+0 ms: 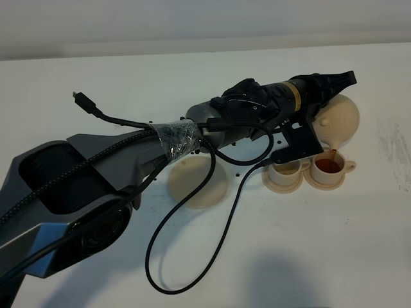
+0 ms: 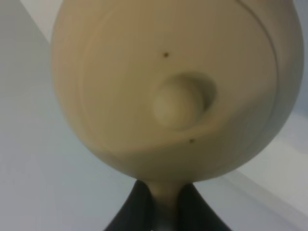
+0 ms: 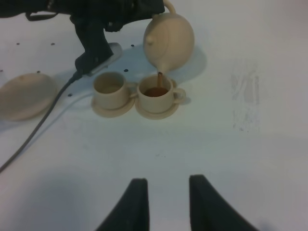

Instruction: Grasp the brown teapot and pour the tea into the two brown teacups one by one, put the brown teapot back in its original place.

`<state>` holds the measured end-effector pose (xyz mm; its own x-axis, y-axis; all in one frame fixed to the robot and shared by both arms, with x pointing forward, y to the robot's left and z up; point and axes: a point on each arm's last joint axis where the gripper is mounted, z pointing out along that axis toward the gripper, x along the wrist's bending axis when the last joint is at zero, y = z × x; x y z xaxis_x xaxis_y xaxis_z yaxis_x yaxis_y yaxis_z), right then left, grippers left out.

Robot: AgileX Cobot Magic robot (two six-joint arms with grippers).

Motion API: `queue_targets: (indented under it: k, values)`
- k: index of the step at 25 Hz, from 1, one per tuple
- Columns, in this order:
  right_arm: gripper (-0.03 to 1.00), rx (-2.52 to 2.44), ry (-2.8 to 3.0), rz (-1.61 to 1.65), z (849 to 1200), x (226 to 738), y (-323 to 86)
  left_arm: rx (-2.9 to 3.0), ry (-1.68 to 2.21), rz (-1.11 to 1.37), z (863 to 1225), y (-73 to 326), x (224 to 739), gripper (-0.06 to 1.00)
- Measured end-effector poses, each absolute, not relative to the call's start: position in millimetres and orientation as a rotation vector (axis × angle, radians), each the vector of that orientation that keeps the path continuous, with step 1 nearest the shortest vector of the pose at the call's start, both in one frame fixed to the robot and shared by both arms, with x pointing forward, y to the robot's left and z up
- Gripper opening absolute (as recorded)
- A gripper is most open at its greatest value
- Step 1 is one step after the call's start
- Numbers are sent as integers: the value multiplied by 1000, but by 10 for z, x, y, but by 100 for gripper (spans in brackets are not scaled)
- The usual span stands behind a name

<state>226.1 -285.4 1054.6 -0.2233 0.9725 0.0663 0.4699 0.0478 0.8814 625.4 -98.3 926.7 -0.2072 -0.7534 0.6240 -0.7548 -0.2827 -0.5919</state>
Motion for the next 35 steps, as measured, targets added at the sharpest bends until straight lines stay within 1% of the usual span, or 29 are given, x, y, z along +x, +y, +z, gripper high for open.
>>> queue_targets:
  k: [35]
  values:
    - [20,1453,1751,1117,10546,2261,-2854,1910,-1991,1590,9281,-1011,6231,8]
